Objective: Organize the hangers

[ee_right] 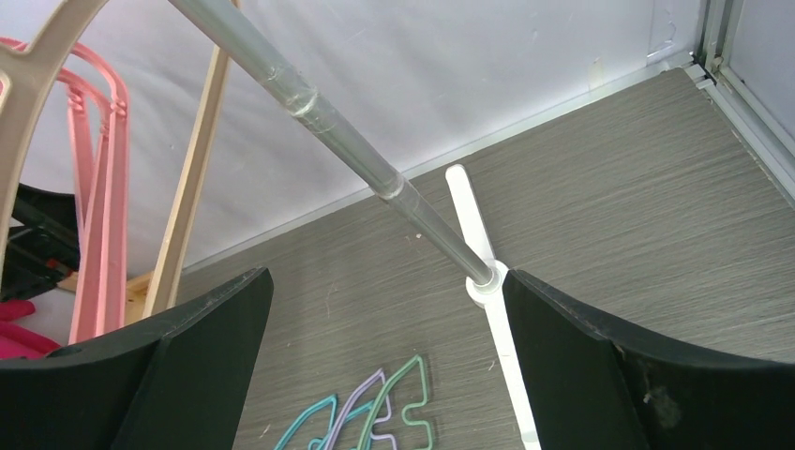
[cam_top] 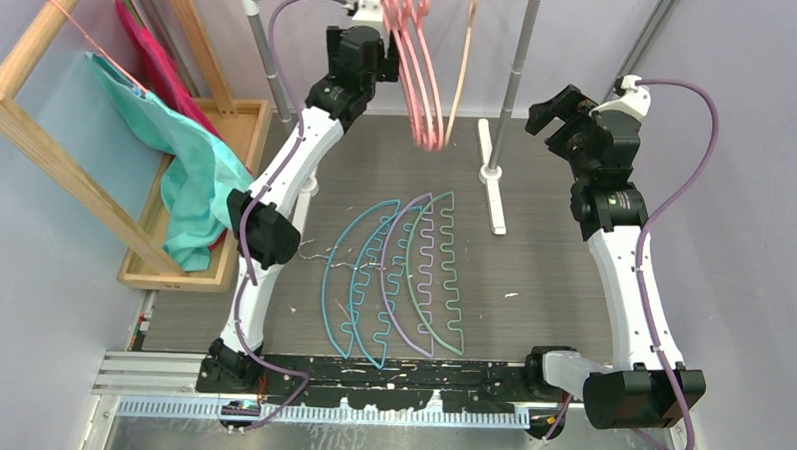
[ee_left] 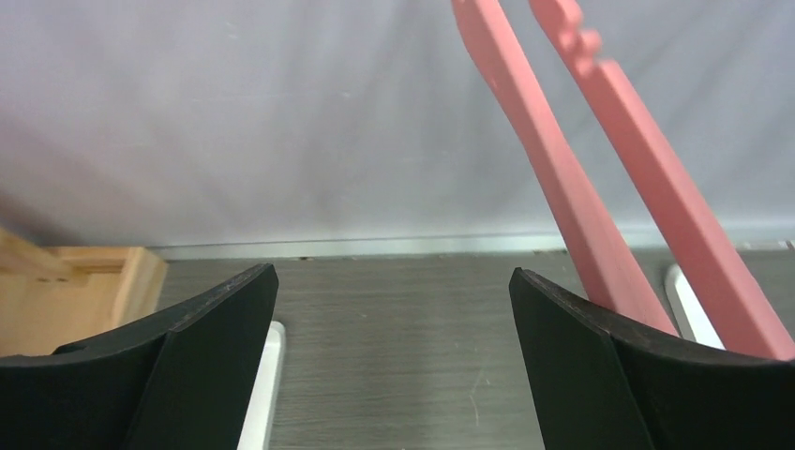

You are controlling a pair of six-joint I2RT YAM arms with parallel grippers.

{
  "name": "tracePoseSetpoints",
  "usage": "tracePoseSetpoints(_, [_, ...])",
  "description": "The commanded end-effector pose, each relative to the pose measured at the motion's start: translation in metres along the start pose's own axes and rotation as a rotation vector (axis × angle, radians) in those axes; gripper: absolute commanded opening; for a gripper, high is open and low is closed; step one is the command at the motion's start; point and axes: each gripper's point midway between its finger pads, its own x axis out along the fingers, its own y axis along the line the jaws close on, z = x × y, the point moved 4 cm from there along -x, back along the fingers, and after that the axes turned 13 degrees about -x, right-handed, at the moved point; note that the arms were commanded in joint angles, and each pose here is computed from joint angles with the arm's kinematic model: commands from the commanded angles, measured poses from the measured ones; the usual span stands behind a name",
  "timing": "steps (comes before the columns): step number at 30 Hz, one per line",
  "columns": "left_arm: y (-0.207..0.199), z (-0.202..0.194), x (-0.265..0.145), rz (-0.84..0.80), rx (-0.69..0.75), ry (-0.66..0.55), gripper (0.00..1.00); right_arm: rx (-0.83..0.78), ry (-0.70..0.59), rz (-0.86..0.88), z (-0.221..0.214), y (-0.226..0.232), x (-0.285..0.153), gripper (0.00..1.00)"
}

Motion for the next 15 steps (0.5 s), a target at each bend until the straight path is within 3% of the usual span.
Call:
tracePoseSetpoints(1, [-0.036, 0.003, -0.014, -0.194, 0.002, 0.037, 0.98, -0.006, -0.108, 0.009, 0.03, 0.004, -0.006, 1.0])
tracePoseSetpoints(8, [-0.084, -0.023, -0.031, -0.381, 0.071, 0.1, 0.98, -0.007, -0.116, 0.006, 0.03, 0.003, -0.008, 1.0])
tracePoseSetpoints(15, [-0.108, -0.022, -0.045, -0.471, 0.081, 0.097, 0.98, 0.001, -0.12, 0.013, 0.031, 0.004, -0.009, 1.0])
